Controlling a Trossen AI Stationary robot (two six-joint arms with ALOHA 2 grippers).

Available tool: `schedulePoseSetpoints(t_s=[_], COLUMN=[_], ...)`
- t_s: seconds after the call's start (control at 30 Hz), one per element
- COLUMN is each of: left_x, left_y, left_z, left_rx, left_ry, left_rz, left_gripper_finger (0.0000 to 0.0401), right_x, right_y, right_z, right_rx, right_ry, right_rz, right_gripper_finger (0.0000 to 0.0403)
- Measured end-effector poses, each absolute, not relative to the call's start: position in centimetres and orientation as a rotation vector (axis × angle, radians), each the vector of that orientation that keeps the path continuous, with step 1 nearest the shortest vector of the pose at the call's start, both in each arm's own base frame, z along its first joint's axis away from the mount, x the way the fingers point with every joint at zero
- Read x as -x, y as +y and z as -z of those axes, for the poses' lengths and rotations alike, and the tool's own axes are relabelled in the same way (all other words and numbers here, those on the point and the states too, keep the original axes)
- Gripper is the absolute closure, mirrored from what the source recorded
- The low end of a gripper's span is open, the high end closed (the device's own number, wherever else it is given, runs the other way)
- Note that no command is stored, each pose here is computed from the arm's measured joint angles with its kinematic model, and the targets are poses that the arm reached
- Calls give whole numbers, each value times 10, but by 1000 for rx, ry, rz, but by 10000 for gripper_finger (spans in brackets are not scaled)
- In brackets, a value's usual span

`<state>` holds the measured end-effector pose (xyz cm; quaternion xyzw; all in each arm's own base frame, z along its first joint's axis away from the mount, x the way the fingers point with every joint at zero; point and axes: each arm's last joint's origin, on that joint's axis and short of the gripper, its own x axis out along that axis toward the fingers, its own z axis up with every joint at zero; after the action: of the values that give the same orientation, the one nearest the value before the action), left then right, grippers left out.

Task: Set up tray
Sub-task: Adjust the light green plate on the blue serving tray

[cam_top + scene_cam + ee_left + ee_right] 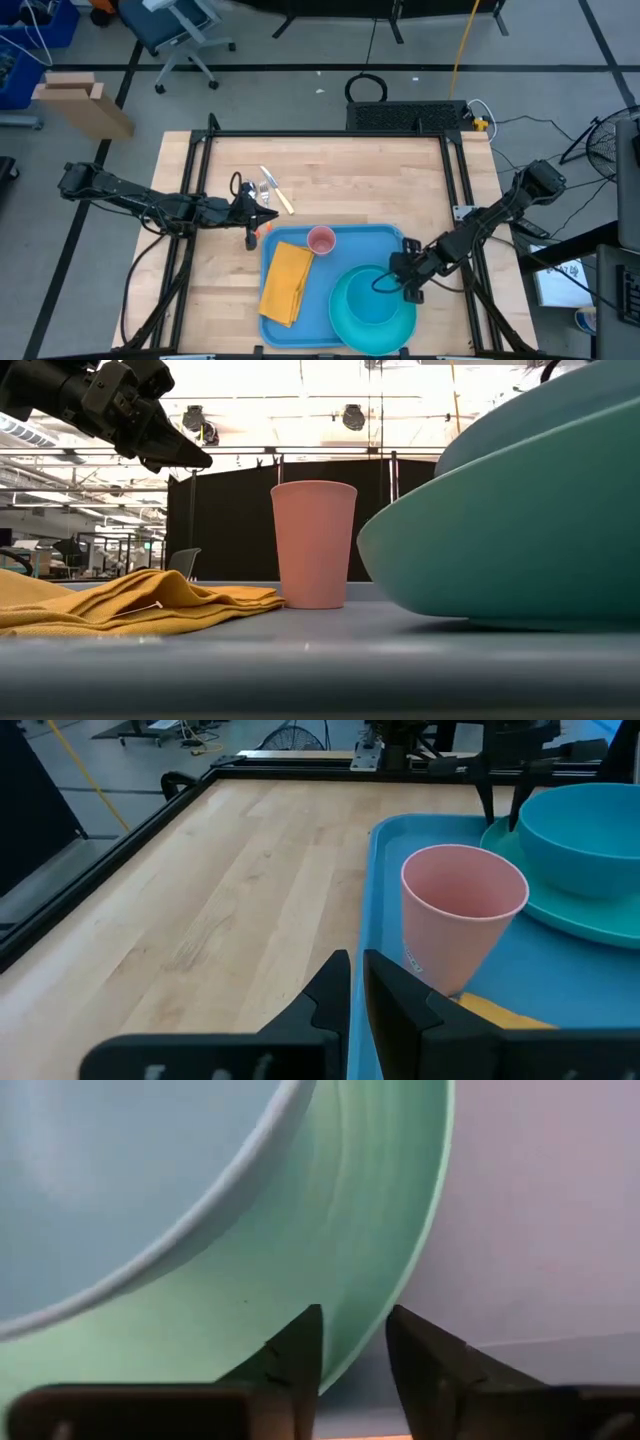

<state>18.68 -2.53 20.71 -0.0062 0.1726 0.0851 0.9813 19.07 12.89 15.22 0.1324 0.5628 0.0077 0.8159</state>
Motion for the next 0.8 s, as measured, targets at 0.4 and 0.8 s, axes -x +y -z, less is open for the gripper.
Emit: schedulePoseSetpoints(t_s=[0.4,0.8], left_x=[-187,-187], left_y=[-25,-25], left_z=[-207,-207], left_rx=[10,11], left_ry=[347,347], left_rz=[-173,-173], left_gripper_finger=[364,364], right_x=[-194,-197], right_y=[113,99], right_z=[-152,-152], right_rx=[-222,-46], right_ry=[1220,1129], right_rz=[58,226], right_gripper_finger=[398,400])
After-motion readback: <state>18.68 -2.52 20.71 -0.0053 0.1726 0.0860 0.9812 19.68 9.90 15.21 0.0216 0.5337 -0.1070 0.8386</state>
